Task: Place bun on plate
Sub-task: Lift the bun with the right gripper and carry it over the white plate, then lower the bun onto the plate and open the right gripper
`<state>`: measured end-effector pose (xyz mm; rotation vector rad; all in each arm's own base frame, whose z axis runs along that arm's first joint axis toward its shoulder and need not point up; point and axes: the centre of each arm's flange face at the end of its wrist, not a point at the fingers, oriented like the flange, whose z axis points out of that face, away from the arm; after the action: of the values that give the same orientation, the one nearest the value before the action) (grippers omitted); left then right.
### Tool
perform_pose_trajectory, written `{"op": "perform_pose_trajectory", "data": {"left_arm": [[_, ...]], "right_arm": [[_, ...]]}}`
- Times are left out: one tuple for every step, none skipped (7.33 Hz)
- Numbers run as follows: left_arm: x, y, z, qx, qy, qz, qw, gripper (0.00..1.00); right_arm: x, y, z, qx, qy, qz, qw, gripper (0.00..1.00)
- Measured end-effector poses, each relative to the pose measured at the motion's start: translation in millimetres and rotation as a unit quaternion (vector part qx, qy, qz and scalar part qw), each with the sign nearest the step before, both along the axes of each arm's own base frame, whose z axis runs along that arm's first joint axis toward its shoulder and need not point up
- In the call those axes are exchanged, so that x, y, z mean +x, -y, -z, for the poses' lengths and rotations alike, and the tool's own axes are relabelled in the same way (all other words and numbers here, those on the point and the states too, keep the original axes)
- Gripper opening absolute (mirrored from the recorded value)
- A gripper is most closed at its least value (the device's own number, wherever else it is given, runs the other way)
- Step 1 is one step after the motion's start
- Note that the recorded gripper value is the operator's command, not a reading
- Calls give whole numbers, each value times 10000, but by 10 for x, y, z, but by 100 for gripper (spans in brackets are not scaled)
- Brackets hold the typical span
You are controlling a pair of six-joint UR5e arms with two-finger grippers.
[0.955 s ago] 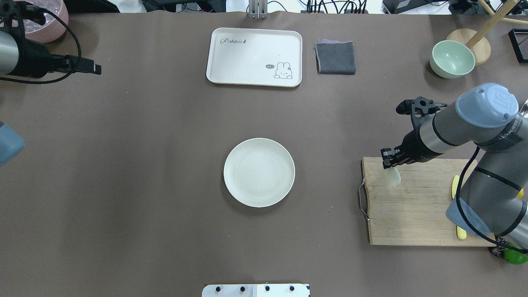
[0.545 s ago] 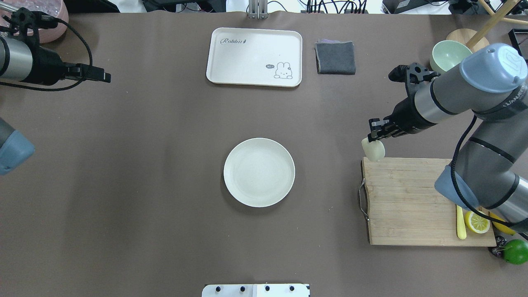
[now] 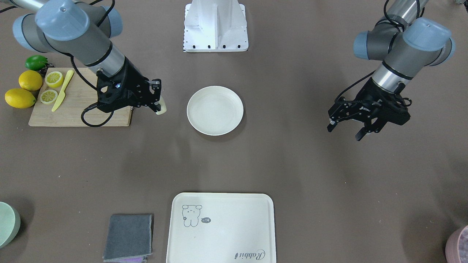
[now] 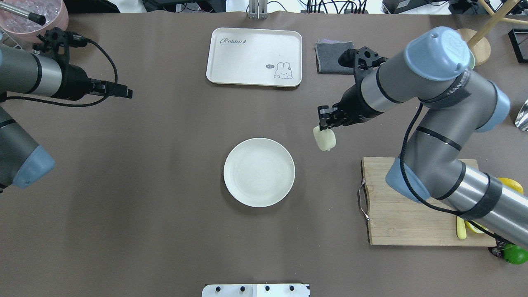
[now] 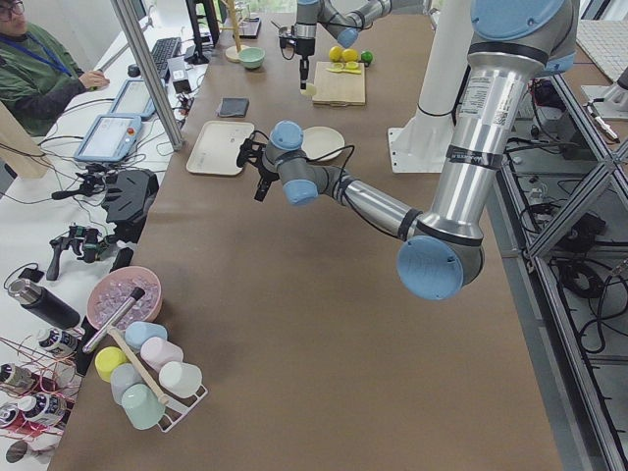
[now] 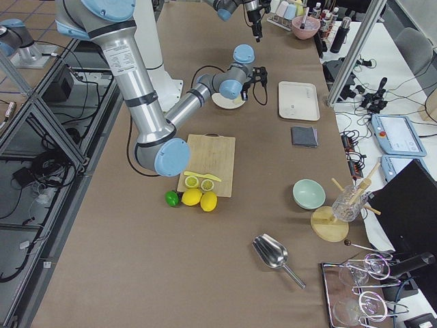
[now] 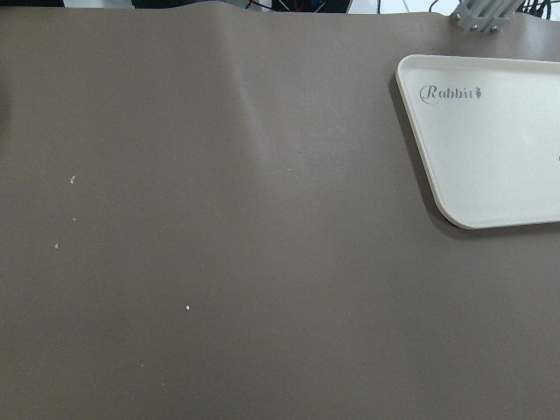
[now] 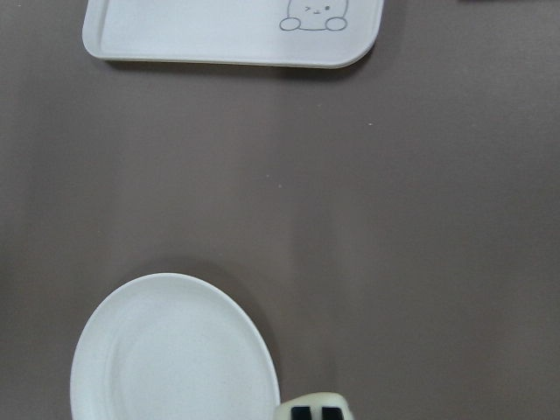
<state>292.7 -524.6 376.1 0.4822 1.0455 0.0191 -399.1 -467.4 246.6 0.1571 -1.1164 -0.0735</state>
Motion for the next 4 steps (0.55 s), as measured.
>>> {"op": "perform_pose_trajectory", "data": {"left_arm": [[72,1,75,52,-22,24,10000,98],[109,8,139,81,-54,39,9999,98],[130,21,168,85,-72,49,9999,98],[145,38,171,79,-72,54,9999,98]], "right_arm": [[-285,-104,133,54,8,15,10000,0],[-622,-266,261,134,19,-12,9999,0],[-965,-409,355,236,61,-20,9997,0],[-1288,-517,399,330,104,3,9994,0]]}}
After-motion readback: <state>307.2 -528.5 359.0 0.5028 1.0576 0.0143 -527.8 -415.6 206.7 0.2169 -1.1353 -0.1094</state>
